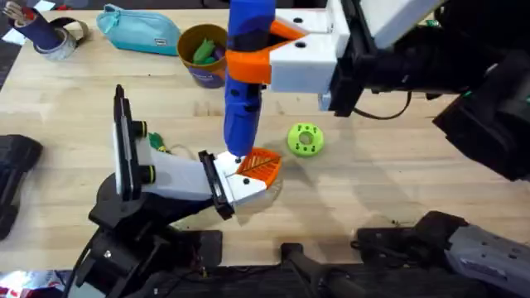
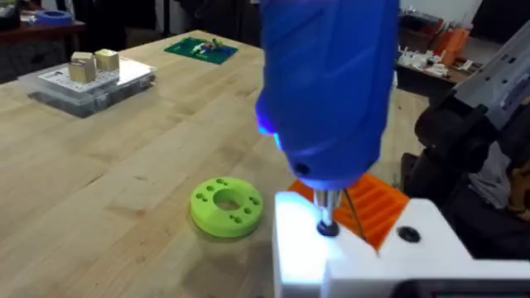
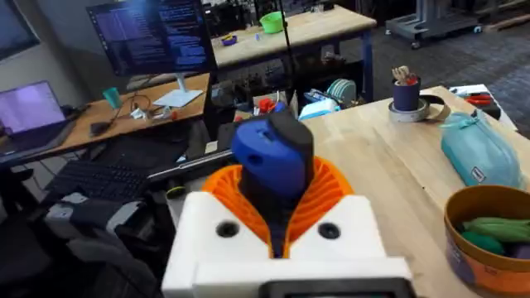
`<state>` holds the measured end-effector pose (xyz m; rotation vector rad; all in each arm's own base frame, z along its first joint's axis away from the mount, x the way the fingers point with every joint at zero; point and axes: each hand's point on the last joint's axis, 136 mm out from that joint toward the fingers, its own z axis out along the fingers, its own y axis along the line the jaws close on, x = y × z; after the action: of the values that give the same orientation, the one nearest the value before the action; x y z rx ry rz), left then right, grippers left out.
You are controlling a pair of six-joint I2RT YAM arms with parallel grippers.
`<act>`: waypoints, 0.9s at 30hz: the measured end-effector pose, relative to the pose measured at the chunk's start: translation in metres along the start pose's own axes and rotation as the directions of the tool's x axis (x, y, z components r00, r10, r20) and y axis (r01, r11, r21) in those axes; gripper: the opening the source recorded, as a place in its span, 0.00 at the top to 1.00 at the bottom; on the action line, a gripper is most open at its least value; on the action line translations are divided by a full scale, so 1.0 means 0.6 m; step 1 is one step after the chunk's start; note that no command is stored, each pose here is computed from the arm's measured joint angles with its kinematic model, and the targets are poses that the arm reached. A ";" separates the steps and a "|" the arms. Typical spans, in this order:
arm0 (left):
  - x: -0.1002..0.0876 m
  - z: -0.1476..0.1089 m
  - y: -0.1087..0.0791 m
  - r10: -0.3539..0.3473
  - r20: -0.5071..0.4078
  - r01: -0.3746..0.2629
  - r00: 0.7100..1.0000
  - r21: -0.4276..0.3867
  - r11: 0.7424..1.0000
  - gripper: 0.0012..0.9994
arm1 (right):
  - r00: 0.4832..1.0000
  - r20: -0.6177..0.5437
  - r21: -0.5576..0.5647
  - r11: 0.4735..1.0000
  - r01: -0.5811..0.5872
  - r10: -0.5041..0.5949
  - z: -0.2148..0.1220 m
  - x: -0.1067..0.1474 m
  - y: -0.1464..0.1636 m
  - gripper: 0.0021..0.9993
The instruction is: Pick up the gripper from the table and insert it into the empty holder that is missing its gripper. Then pick up a screw, insert it into the mounting hole, and use the screwdriver to tighten it. Finally, clean up the table by picking up the vegetable and placing it into the bucket.
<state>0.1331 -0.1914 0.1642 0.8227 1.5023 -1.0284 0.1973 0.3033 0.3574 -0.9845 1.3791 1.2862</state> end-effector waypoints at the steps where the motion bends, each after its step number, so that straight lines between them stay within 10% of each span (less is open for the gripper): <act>1: 0.000 0.000 0.000 0.000 0.000 0.000 1.000 0.000 1.000 0.99 | 1.000 0.000 0.000 1.000 0.000 0.000 0.000 0.000 0.000 0.95; 15: 0.000 0.000 0.000 0.000 0.000 0.000 1.000 0.000 1.000 0.99 | 0.980 0.141 0.015 0.990 0.137 -0.138 -0.009 -0.065 0.004 0.96; 27: 0.000 0.000 0.000 0.000 0.000 0.000 1.000 -0.001 1.000 0.99 | 0.953 -0.185 0.425 0.854 0.299 -0.241 -0.114 0.025 -0.201 0.96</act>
<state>0.1332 -0.1914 0.1642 0.8224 1.5022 -1.0276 0.3028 0.2224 0.3156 -0.9034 1.4841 0.6583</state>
